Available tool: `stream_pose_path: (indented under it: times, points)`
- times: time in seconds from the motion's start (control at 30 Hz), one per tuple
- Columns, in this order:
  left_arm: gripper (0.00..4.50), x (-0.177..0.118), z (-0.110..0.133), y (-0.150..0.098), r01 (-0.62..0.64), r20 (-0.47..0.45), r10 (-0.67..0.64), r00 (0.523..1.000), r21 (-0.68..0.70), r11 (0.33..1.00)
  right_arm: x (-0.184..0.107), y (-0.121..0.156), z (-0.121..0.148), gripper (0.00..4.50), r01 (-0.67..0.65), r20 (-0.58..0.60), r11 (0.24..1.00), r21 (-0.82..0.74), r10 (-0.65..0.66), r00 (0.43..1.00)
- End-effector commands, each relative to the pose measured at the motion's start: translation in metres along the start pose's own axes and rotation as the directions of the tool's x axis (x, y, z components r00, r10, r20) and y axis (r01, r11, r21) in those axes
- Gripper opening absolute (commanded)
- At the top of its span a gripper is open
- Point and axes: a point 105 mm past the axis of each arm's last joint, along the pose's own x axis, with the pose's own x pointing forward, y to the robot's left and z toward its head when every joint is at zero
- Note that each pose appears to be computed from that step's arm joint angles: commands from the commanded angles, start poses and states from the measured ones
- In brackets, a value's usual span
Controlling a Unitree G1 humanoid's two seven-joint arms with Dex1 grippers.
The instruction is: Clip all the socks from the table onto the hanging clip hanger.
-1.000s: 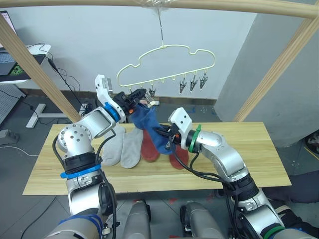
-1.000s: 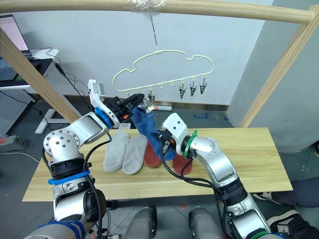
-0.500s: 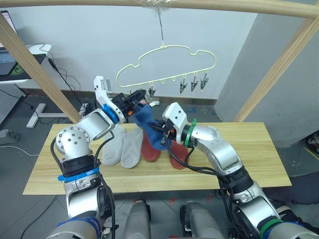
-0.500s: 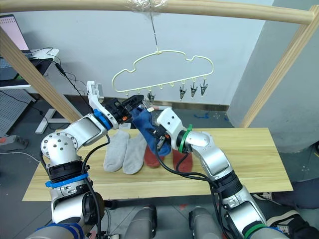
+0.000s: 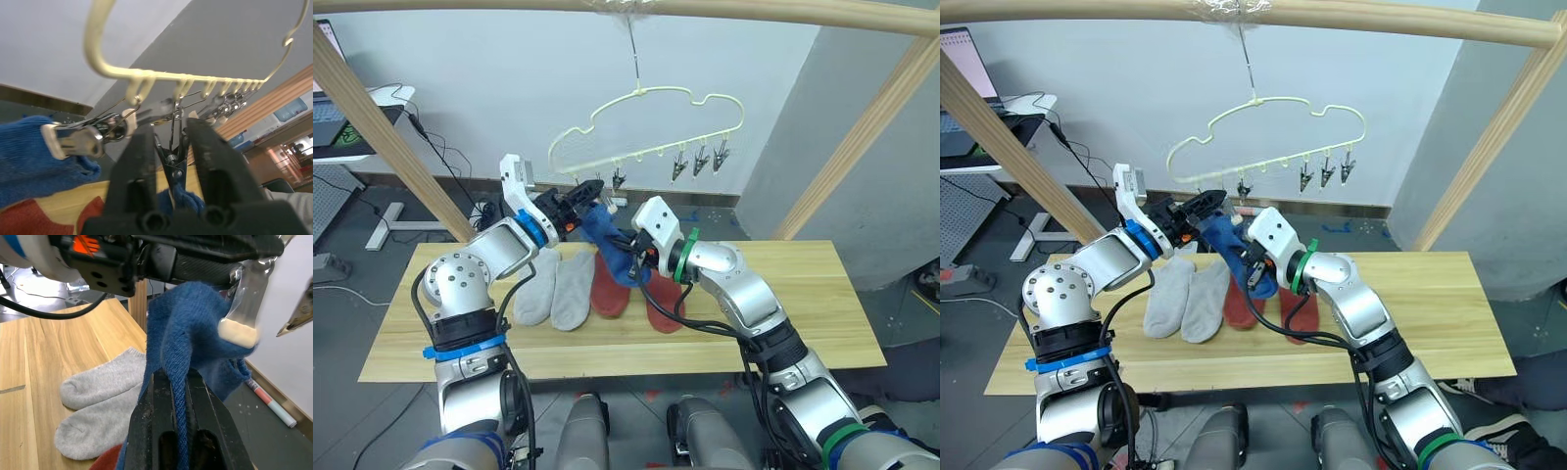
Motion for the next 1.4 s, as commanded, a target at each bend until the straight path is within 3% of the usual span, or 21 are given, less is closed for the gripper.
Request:
stream_pose_path:
  times: [0.03,0.17,0.27,0.63,0.8,1.0,1.1,1.3,1.4]
  points:
    - [2.58,-0.004,0.011,-0.009,0.022,0.031,-0.023,0.999,0.046,0.999,0.0,-0.003,0.015,0.0,0.013,0.06,1.0,-0.012,-0.012,0.998]
    - [3.79,-0.009,0.007,-0.009,0.009,0.003,-0.01,1.0,0.136,0.991,0.003,0.001,0.017,0.0,-0.001,0.08,0.998,0.062,-0.004,0.997]
    - [4.5,-0.012,0.002,-0.012,0.016,-0.028,-0.009,1.0,0.246,0.969,0.005,0.004,0.018,0.78,-0.014,0.098,0.989,0.149,0.0,0.995]
    - [4.5,-0.015,-0.012,-0.02,0.052,-0.055,-0.029,0.998,0.477,0.877,-0.015,0.001,-0.008,4.49,0.001,0.029,0.974,0.227,-0.008,1.0]
    - [4.5,-0.013,-0.022,-0.018,0.025,-0.023,-0.015,1.0,0.588,0.809,-0.049,-0.016,-0.018,4.49,0.089,-0.013,0.981,0.174,-0.088,0.996]
    - [4.5,-0.003,-0.022,-0.018,-0.04,0.09,-0.031,0.995,0.69,0.723,-0.089,-0.034,0.001,4.49,0.172,0.026,0.978,0.116,-0.176,0.984]
    - [3.9,0.0,-0.032,-0.024,0.002,0.074,-0.079,0.994,0.717,0.697,-0.103,-0.041,0.012,4.5,0.2,0.048,0.976,0.09,-0.204,0.978]
    - [2.12,0.01,-0.036,-0.028,-0.015,0.109,-0.099,0.989,0.741,0.672,-0.117,-0.053,0.016,4.5,0.253,0.041,0.966,0.047,-0.255,0.966]
    - [2.12,0.018,-0.037,-0.032,-0.026,0.13,-0.114,0.985,0.76,0.649,-0.118,-0.056,0.018,4.5,0.259,0.043,0.965,0.03,-0.26,0.965]
